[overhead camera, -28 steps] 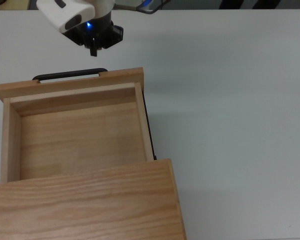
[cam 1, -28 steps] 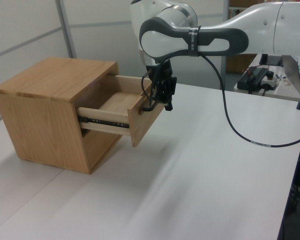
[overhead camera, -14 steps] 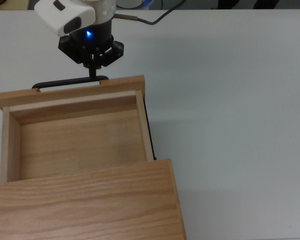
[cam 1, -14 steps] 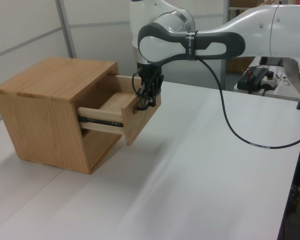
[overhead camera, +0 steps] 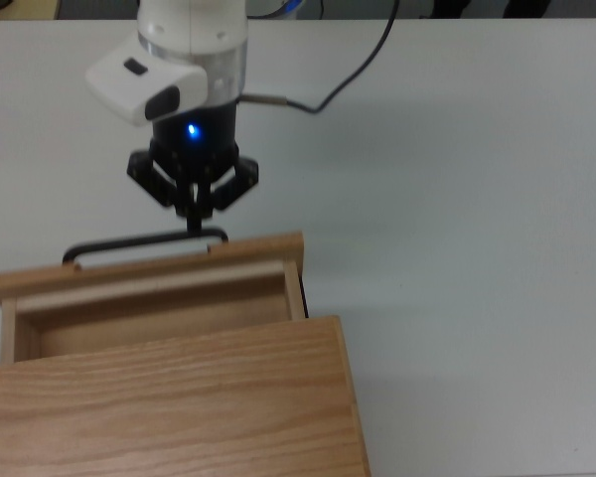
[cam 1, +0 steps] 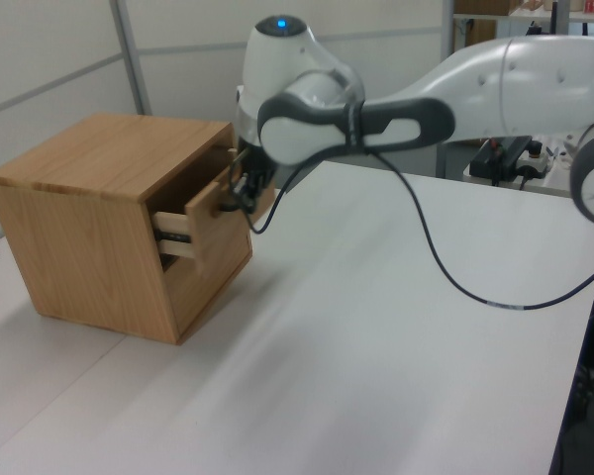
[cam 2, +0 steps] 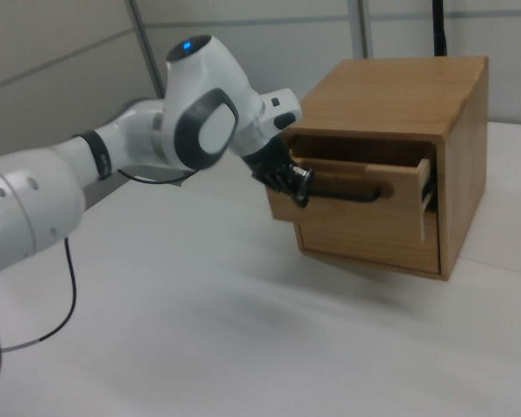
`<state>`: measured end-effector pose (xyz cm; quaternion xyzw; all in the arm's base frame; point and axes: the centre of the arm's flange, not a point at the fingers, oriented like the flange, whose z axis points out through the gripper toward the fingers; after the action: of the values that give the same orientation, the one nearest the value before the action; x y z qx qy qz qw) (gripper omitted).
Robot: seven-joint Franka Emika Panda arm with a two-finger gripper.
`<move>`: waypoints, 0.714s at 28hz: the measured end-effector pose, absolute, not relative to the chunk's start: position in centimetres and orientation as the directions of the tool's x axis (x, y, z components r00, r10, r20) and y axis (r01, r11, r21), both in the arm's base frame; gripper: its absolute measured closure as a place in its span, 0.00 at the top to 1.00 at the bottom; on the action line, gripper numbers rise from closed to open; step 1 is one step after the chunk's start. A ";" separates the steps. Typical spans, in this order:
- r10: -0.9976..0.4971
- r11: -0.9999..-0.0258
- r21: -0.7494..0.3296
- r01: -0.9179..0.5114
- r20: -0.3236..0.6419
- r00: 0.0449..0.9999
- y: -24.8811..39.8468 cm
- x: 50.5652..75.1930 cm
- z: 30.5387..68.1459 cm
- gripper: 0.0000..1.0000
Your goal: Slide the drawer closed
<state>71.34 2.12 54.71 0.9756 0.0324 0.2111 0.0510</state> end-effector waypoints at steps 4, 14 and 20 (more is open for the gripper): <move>0.103 -0.993 0.109 0.051 0.545 0.832 2.7 73.4 53.5 0.01; 0.116 -0.993 0.105 0.061 0.678 0.726 3.1 74.8 52.0 0.01; 0.114 -0.993 0.105 0.059 0.660 0.742 3.0 74.6 52.5 0.01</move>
<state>74.62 3.01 52.49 0.9325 0.0465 0.3561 0.0388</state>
